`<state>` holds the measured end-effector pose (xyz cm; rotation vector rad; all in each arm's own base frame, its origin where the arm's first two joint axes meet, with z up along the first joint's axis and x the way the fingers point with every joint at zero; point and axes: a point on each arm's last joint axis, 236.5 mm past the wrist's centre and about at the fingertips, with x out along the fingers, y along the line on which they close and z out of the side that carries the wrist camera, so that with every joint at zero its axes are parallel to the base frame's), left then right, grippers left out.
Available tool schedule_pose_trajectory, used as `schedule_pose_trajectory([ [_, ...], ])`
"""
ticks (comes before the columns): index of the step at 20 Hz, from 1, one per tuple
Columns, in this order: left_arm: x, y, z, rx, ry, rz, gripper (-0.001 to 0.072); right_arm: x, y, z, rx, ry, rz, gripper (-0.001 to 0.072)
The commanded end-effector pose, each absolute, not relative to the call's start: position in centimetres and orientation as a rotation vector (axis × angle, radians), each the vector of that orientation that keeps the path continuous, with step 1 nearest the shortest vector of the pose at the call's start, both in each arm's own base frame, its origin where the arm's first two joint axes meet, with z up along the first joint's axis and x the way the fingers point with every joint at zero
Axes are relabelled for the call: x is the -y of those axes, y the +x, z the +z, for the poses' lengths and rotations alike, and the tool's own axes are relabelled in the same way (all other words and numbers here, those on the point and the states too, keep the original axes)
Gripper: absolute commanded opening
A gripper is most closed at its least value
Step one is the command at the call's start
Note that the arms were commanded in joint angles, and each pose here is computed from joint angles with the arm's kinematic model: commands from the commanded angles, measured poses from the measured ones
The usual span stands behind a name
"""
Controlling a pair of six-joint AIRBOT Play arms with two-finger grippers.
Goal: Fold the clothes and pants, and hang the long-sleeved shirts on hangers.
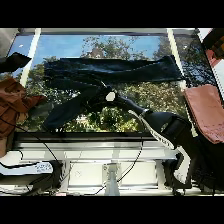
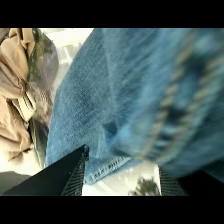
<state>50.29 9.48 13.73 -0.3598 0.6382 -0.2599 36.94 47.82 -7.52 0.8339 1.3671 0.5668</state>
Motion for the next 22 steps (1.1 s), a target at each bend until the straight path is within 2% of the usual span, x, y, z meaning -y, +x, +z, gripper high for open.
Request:
schedule_pose_trajectory([
  [1, -9.6, 50.3, 13.7, -0.636, -0.360, -0.256, 0.0514, -47.1, 36.6, -6.9, -1.418, 0.784, 0.614, 0.0470],
  [5, -9.6, 50.3, 13.7, -0.637, -0.360, -0.257, 0.0515, -47.0, 37.8, -7.2, -1.366, 0.779, 0.594, 0.0452],
  [6, -9.6, 50.3, 13.7, -0.637, -0.360, -0.256, 0.0514, -46.9, 38.4, -7.2, -1.345, 0.786, 0.584, 0.0420],
  [8, -9.6, 50.4, 13.5, -0.639, -0.362, -0.256, 0.0514, -46.9, 38.6, -7.1, -1.337, 0.791, 0.581, 0.0222],
  [9, -9.6, 50.4, 13.4, -0.641, -0.363, -0.256, 0.0515, -47.0, 38.4, -7.0, -1.347, 0.787, 0.590, 0.0085],
  [10, -9.7, 50.4, 13.3, -0.643, -0.365, -0.256, 0.0514, -47.1, 38.1, -6.7, -1.358, 0.783, 0.601, 0.0021],
  [13, -9.7, 50.6, 12.6, -0.655, -0.374, -0.257, 0.0514, -46.9, 37.5, -4.9, -1.391, 0.719, 0.690, 0.0021],
  [15, -9.8, 50.7, 12.3, -0.660, -0.377, -0.257, 0.0515, -45.1, 37.8, -3.1, -1.390, 0.594, 0.796, 0.0021],
  [19, -10.0, 50.8, 12.3, -0.653, -0.376, -0.248, 0.0515, -36.6, 38.9, 2.0, -1.471, 0.419, 0.879, 0.0021],
  [22, -10.1, 50.9, 12.4, -0.651, -0.376, -0.245, 0.0515, -29.0, 40.6, 7.5, -1.437, 0.366, 0.876, 0.0021],
])
